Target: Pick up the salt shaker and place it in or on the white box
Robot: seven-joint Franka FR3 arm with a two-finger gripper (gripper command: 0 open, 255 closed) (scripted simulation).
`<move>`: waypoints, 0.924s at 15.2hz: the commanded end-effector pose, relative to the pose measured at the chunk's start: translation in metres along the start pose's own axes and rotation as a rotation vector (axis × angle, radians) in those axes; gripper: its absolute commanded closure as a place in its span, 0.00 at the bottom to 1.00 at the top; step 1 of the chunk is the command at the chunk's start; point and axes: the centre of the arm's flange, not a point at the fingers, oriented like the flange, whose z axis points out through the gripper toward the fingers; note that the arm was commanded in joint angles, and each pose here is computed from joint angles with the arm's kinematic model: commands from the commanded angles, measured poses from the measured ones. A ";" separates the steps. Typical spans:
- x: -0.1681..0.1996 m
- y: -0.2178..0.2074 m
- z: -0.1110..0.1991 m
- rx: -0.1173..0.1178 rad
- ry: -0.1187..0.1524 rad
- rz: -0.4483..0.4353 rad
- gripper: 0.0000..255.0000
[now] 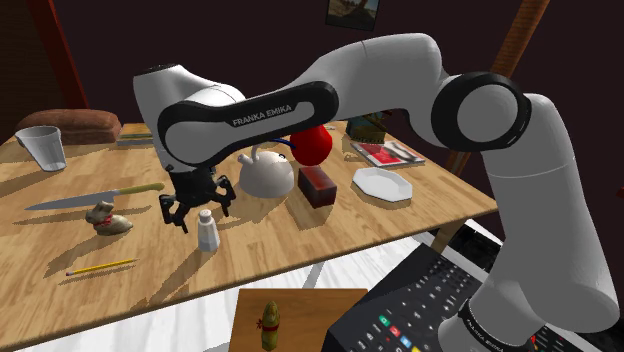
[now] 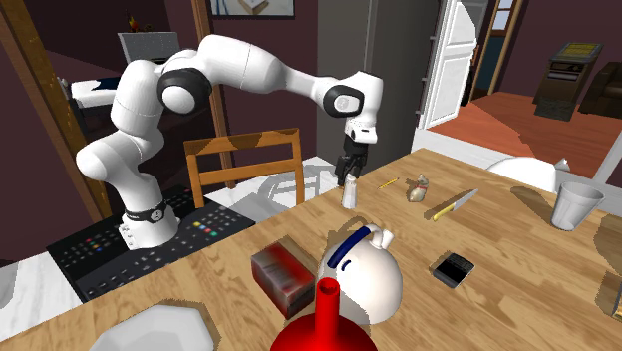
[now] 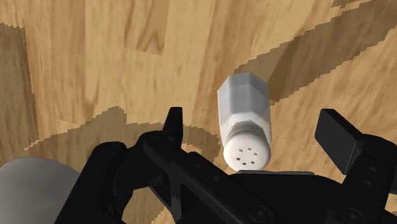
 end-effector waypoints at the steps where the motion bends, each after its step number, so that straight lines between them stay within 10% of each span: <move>1: 0.000 0.000 0.000 0.000 0.000 0.000 0.00; 2: 0.000 0.000 0.000 0.000 0.000 0.000 1.00; 14: -0.001 0.002 -0.016 0.000 0.000 0.000 1.00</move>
